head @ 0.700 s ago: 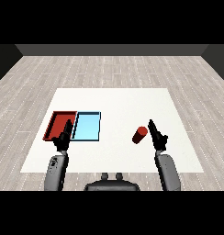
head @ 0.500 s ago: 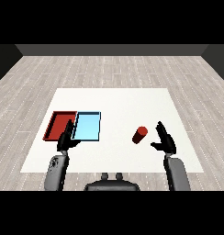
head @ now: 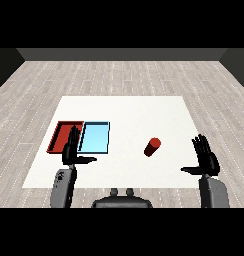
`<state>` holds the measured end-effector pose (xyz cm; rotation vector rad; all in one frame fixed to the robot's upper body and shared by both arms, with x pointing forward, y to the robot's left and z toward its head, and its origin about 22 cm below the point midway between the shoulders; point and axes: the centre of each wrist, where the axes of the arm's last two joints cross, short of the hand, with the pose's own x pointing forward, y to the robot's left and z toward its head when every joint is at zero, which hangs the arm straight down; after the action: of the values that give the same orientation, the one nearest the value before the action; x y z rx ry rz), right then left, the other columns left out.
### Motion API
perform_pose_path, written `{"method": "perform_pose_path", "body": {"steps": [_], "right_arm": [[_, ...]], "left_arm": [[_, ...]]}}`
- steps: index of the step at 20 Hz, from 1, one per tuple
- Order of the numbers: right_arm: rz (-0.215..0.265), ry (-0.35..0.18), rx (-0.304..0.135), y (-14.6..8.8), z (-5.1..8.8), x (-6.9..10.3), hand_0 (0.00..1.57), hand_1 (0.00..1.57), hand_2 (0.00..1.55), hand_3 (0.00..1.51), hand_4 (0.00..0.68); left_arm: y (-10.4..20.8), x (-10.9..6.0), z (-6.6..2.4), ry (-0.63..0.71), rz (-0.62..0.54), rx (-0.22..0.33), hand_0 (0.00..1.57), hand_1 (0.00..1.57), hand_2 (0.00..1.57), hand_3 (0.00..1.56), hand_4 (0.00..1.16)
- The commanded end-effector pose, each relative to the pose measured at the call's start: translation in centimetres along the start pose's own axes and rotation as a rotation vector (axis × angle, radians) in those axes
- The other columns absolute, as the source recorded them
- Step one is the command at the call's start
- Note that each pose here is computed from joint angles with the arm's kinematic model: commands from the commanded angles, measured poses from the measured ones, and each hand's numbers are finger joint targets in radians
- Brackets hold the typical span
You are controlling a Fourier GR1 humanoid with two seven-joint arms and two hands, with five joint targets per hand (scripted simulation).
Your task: Pick the red can and put it in the red box
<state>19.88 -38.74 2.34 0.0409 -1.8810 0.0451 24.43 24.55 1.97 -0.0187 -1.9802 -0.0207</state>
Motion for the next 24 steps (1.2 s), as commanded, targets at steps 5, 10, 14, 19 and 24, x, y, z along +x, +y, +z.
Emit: {"method": "perform_pose_path", "body": {"steps": [5,10,14,19,24], "right_arm": [[-0.011,-0.039,0.032,-3.8,-0.1,-0.1,0.00,0.00,0.00,0.00,0.000],[-0.021,-0.036,0.016,-3.9,1.5,-2.3,0.00,0.00,0.00,0.00,0.000],[-0.025,-0.005,0.026,-3.3,1.7,-2.7,0.00,0.00,0.00,0.00,0.000],[-0.037,-0.008,0.051,-1.3,-1.4,-2.8,0.00,0.00,0.00,0.00,0.000],[-0.070,0.009,0.055,-1.2,-3.0,-1.4,0.00,0.00,0.00,0.00,0.000]], "left_arm": [[0.7,-1.8,-0.31,-0.062,0.052,0.000,0.00,0.00,0.00,0.00,0.00],[1.4,-0.3,2.40,-0.052,0.038,-0.008,0.00,0.00,0.00,0.00,0.00],[0.2,-1.4,1.39,-0.069,0.051,-0.025,0.00,0.00,0.00,0.00,0.00],[1.4,-0.2,-0.78,-0.076,0.062,0.009,0.00,0.00,0.00,0.00,0.00],[0.8,-1.0,1.28,-0.094,0.057,0.018,0.00,0.00,0.00,0.00,0.00]]}}
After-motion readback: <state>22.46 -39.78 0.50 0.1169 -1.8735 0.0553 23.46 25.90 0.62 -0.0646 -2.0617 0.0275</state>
